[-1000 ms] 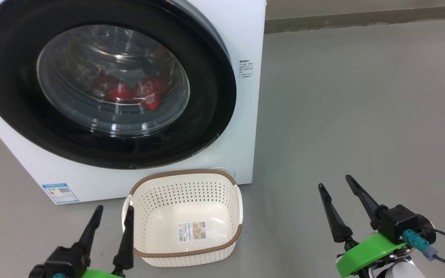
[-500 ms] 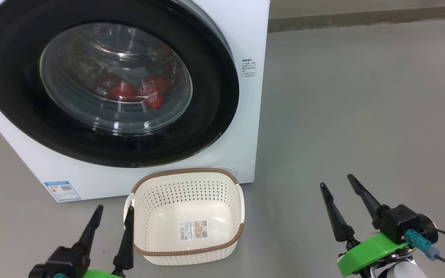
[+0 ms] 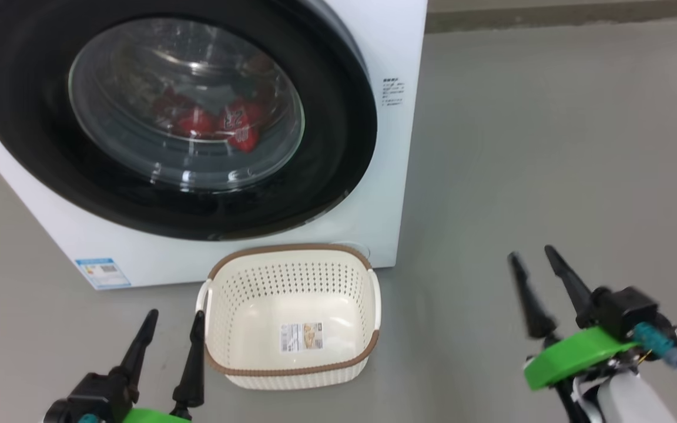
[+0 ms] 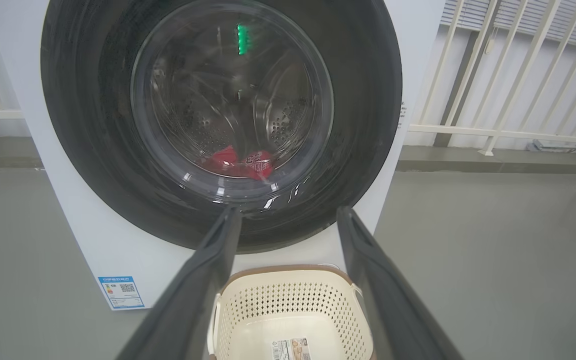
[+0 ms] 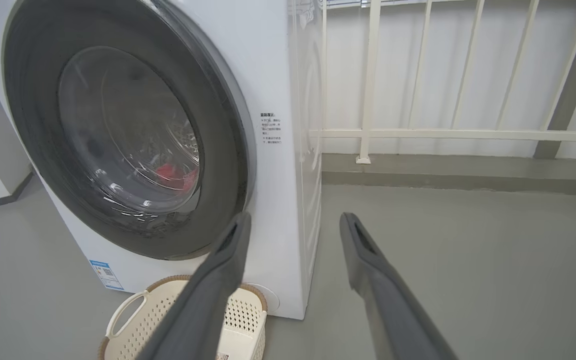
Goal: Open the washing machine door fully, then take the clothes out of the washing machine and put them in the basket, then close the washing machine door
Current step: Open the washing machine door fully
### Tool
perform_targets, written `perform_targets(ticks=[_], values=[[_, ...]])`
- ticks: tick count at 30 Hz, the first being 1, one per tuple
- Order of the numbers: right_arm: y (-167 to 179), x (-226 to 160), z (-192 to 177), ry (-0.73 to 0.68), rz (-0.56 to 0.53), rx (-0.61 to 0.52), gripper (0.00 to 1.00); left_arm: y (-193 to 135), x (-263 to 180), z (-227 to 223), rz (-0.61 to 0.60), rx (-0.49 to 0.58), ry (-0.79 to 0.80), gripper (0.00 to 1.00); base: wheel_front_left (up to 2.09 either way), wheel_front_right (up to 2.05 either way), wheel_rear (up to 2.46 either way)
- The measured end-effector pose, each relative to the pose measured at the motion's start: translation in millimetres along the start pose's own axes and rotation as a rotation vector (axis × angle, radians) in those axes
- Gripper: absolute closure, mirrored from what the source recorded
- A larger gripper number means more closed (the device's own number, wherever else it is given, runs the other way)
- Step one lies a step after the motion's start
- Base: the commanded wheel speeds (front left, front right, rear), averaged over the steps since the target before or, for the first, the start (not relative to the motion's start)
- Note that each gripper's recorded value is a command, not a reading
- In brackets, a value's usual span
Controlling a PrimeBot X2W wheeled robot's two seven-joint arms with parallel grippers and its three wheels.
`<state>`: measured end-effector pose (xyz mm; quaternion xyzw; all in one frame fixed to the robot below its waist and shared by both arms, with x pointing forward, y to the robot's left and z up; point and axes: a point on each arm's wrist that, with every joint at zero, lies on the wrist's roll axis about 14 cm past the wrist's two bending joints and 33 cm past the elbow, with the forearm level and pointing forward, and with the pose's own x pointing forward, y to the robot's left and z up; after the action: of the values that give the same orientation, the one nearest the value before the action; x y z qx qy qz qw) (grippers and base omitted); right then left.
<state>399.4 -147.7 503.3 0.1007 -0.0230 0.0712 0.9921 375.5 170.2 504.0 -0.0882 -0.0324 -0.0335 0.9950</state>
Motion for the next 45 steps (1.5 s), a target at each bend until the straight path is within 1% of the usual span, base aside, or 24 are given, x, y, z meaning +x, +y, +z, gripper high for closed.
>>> perform_targets(ticks=[6,11,18,21,23,27,30,33,38,45], values=[[-8.0,27.8,6.5,-0.028,-0.033,0.099,1.0,5.4,12.2,5.1,0.013,-0.005,-0.018,0.0,0.0,0.0,0.0],[-12.0,50.7,-3.6,-0.007,-0.06,0.198,1.0,12.3,17.1,-1.1,0.031,-0.002,-0.002,0.0,0.0,0.0,0.0],[-0.5,87.7,-21.4,0.041,-0.059,0.352,1.0,19.7,26.7,-2.6,0.047,0.006,-0.001,0.0,0.0,0.0,0.0],[3.6,106.2,-22.9,0.05,-0.046,0.387,1.0,20.6,30.6,-4.9,0.047,0.009,0.003,0.0,0.0,0.0,0.0],[6.1,118.4,-22.4,0.049,-0.045,0.439,1.0,22.0,31.9,-7.4,0.049,0.01,0.009,0.0,0.0,0.0,0.0],[16.9,144.2,-17.3,0.061,-0.016,0.536,1.0,25.3,36.9,-8.8,0.056,0.014,0.01,0.0,0.0,0.0,0.0],[31.8,163.9,-10.8,0.077,0.03,0.621,1.0,27.7,42.4,-13.0,0.059,0.017,0.018,0.0,0.0,0.0,0.0],[38.4,181.6,-5.3,0.089,0.061,0.696,1.0,29.5,49.0,-16.5,0.062,0.011,0.022,0.0,0.0,0.0,0.0],[48.0,203.7,-12.5,0.165,0.103,0.811,1.0,21.4,61.6,-19.1,0.032,0.003,0.015,0.0,0.0,0.0,0.0],[63.0,229.7,-22.7,0.264,0.156,0.974,1.0,23.5,68.0,-24.3,0.032,0.0,0.02,0.0,0.0,0.0,0.0]])
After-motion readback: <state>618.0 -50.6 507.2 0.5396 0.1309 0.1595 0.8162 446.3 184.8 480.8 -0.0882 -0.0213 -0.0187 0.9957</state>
